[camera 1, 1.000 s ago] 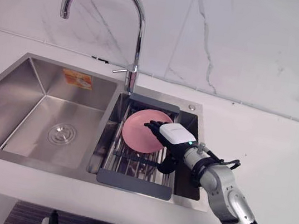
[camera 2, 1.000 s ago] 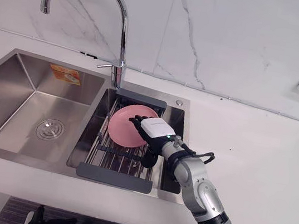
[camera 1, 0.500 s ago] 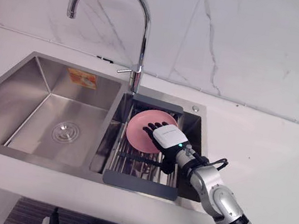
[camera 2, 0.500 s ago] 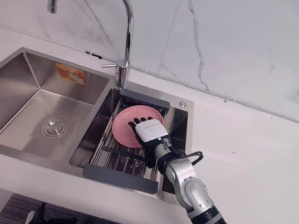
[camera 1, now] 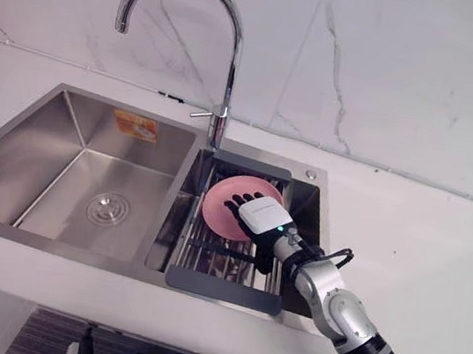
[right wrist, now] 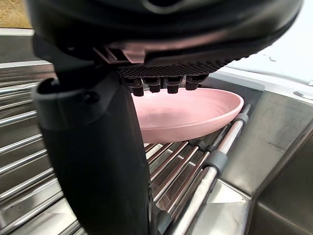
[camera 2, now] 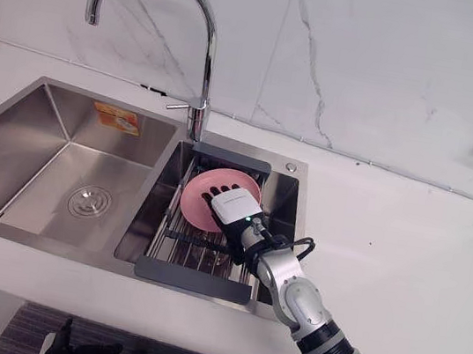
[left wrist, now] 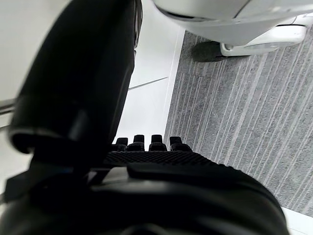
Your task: Walk over to the sink, pick up the cup, carry it to the dishwasher, place the cup inside the dishwasher, then close the dishwasher door
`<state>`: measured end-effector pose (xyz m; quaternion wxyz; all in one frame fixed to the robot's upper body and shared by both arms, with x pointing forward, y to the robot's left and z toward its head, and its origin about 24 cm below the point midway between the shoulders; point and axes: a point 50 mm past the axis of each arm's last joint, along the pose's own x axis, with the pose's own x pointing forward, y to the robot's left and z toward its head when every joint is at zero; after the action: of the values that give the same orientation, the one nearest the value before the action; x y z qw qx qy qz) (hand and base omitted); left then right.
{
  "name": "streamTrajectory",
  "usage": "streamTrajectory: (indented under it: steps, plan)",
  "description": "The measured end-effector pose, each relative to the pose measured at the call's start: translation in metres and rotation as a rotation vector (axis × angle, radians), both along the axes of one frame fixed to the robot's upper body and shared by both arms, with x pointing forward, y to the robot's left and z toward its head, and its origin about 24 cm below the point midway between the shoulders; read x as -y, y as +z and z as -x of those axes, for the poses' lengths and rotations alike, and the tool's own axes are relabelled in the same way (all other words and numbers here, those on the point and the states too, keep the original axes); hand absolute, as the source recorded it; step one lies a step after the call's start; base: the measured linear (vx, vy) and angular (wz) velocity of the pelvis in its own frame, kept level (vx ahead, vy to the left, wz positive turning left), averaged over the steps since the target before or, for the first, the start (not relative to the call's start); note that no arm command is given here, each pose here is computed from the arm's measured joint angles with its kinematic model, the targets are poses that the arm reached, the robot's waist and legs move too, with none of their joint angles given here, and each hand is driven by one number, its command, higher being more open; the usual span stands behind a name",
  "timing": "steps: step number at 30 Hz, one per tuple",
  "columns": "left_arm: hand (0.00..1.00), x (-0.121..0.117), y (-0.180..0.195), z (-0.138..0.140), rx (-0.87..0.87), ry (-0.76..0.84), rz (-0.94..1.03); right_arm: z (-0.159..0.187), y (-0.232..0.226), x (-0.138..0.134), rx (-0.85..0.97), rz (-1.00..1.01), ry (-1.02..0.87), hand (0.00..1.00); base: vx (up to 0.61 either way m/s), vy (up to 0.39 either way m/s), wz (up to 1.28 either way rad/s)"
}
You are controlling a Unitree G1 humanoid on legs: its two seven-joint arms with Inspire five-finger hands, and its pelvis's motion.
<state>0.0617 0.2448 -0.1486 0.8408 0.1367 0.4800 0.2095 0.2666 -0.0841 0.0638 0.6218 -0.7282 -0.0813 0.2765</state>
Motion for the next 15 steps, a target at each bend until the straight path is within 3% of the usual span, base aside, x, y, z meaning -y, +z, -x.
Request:
streamTrajectory:
  steps: [15]
  plan:
    - [1.0, 0.0, 0.0, -0.002, 0.004, -0.003, -0.003, -0.007, -0.019, 0.007, 0.164, -0.098, -0.041, 0.0, -0.01, -0.002, -0.01]
